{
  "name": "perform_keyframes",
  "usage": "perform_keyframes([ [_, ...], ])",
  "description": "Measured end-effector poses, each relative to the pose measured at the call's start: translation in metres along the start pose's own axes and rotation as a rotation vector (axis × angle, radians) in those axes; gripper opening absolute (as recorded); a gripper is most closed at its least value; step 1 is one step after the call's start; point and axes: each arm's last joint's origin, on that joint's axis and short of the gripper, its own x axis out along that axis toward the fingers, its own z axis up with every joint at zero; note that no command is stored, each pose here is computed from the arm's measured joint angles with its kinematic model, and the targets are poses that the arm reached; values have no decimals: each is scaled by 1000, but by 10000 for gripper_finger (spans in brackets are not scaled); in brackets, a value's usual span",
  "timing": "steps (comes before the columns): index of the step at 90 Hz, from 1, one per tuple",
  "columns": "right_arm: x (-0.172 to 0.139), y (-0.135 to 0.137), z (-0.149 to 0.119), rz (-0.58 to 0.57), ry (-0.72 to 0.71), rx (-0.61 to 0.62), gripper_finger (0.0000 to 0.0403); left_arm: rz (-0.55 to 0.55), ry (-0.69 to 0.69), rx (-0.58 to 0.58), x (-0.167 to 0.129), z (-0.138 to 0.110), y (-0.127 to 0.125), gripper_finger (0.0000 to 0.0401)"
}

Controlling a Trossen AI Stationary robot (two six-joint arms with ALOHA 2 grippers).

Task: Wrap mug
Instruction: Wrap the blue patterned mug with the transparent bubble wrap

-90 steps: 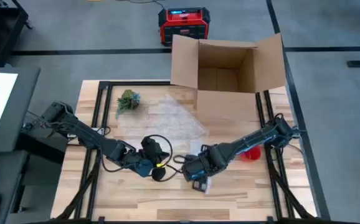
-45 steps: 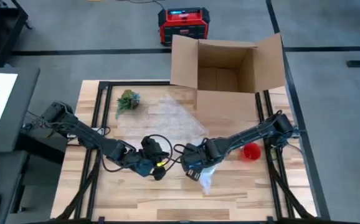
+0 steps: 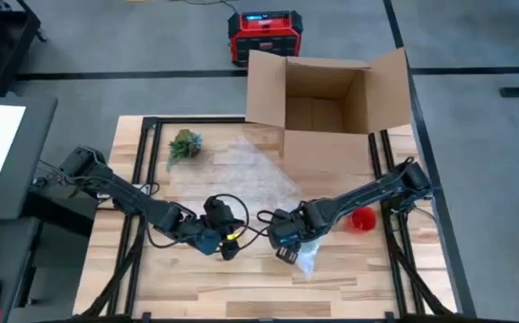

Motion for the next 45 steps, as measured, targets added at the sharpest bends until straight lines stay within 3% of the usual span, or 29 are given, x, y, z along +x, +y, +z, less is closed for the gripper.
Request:
perform_keyframes([
  [14, -5, 6, -7, 15, -11, -13, 148, -1, 0, 0, 0, 0, 0, 0],
  [45, 33, 17, -19, -37, 89, -42, 148, 0, 1, 1, 0, 0, 0, 0],
])
